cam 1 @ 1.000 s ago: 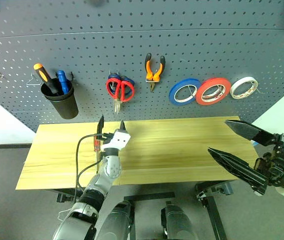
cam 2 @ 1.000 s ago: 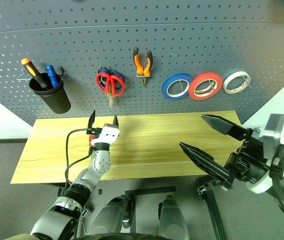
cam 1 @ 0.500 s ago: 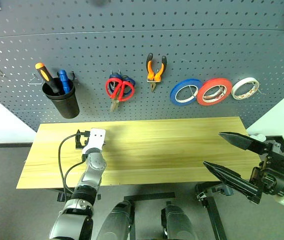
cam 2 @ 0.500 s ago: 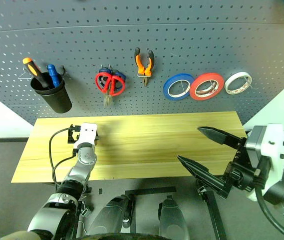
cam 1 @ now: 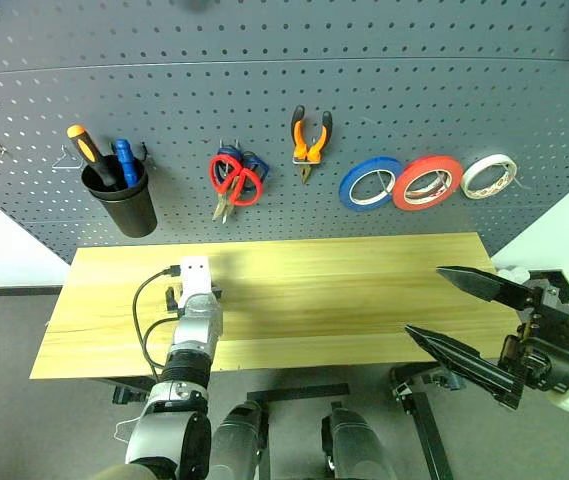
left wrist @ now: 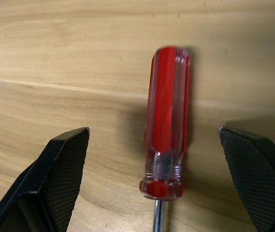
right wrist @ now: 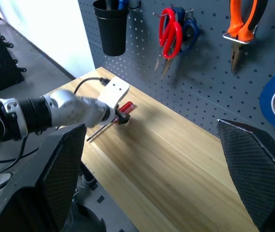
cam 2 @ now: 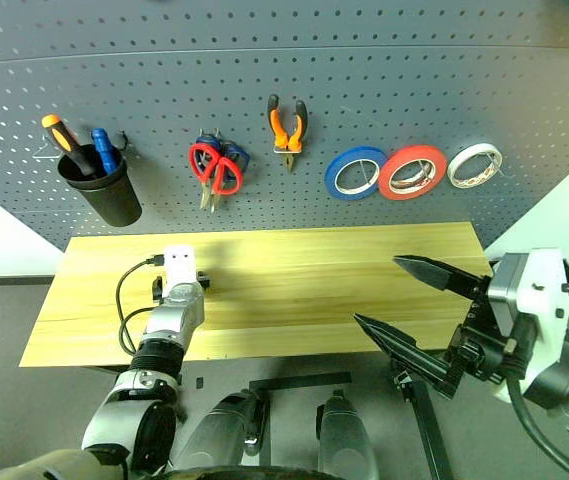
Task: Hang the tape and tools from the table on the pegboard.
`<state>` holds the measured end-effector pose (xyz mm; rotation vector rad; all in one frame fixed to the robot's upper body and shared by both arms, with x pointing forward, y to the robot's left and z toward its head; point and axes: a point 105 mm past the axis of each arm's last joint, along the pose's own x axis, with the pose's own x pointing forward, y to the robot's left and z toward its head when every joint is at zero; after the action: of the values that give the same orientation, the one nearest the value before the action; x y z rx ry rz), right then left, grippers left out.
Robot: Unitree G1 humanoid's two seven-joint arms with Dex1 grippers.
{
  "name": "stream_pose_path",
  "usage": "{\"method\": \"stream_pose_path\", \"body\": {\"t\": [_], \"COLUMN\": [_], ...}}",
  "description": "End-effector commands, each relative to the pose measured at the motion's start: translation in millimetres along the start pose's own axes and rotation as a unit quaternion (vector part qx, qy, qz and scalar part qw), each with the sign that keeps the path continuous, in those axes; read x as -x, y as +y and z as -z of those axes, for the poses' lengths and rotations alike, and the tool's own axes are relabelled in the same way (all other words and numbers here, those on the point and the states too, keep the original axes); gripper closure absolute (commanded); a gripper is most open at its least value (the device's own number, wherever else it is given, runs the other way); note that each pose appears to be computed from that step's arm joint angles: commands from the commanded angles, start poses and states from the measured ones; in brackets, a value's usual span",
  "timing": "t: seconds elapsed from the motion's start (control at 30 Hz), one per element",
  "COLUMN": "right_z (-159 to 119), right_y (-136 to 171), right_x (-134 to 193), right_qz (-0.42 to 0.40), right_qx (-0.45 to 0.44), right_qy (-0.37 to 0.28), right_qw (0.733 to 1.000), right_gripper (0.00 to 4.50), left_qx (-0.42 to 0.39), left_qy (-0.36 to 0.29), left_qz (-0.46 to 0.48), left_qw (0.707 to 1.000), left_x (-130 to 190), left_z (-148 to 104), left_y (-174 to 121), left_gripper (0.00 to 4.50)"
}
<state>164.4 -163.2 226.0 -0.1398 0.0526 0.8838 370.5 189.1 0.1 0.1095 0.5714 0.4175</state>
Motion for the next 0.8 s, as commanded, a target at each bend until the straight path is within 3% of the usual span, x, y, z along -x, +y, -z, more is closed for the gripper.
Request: {"method": "stream_pose_path", "body": {"t": [0.03, 0.5, 0.8], "right_z": [-0.5, 5.5, 6.9], "right_y": [-0.1, -0.9, -0.2], "right_x": [1.2, 5.4, 4.9], "right_qz": [0.002, 0.012, 0.011], "right_qx": [0.007, 0.001, -0.004], "right_qy": [0.001, 0.013, 0.014], "right_qw": [1.000, 1.000, 1.000], "right_gripper": [0.00, 0.00, 0.00], "left_qx": [0.018, -0.008, -0.017], "left_qy": [0.007, 0.129, 0.154], "left_qz": [0.005, 0.056, 0.149], "left_qw": [1.000, 0.990, 0.977], "left_x": [5.8, 6.0, 11.3], "left_z": [-13.7, -17.4, -25.0], "left_y": [9.2, 43.7, 14.2], "left_gripper": [0.02, 0.02, 0.02]}}
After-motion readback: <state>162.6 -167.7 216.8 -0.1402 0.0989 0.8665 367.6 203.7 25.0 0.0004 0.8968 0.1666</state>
